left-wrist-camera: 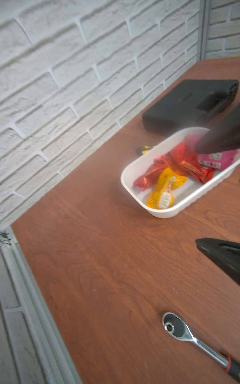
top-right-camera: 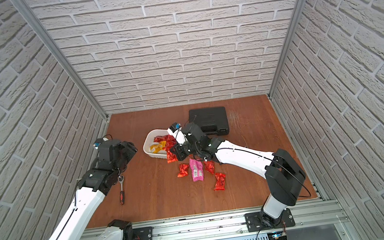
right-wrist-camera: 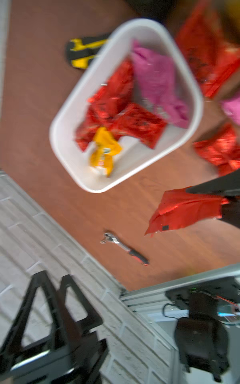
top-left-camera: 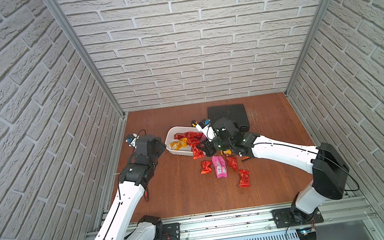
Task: Take the tea bags out of the storage box
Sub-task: Place the tea bag at the center of the board.
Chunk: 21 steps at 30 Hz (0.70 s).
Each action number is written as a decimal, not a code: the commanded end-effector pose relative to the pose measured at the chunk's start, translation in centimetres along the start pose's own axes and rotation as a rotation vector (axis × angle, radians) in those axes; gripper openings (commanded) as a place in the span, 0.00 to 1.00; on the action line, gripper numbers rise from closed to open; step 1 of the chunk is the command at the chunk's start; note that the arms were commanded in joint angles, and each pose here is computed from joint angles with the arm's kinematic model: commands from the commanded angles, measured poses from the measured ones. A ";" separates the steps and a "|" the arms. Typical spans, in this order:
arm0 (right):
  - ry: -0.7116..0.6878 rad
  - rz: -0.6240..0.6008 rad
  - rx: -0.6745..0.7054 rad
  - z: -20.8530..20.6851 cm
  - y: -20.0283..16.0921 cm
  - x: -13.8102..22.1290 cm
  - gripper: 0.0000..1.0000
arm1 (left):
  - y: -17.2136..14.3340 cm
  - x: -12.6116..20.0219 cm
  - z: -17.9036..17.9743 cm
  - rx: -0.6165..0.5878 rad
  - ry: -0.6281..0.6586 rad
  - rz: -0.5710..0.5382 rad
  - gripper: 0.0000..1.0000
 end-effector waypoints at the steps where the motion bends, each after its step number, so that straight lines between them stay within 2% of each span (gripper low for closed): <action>1: -0.147 0.290 -0.154 -2.6 -7.2 1.8 0.05 | -1.8 -0.2 0.8 -0.028 -0.024 0.065 0.68; 9: -0.324 0.285 -0.369 -5.9 -12.4 5.1 0.04 | -3.5 -1.6 0.7 0.012 -0.053 0.136 0.66; 12: -0.379 0.277 -0.434 -7.2 -13.7 5.2 0.04 | -3.7 -2.1 0.3 0.007 -0.070 0.163 0.66; 17: -0.387 0.251 -0.497 -8.1 -13.8 4.1 0.06 | -4.0 -2.3 -0.1 -0.004 -0.081 0.177 0.66; 19: -0.415 0.255 -0.509 -8.5 -13.8 3.8 0.11 | -4.1 -2.5 -0.3 -0.009 -0.085 0.187 0.65; 21: -0.464 0.253 -0.504 -8.8 -13.8 4.1 0.24 | -4.2 -2.7 -0.5 -0.012 -0.090 0.196 0.65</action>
Point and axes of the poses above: each gripper's point midway between its finger pads, its own x axis back along the fingers, its own z axis along the line the jaws close on, y = z × x, the point moved 8 cm from there along x, back along the fingers, and after that the axes turned 14 degrees about -x, right-handed, at the moved point
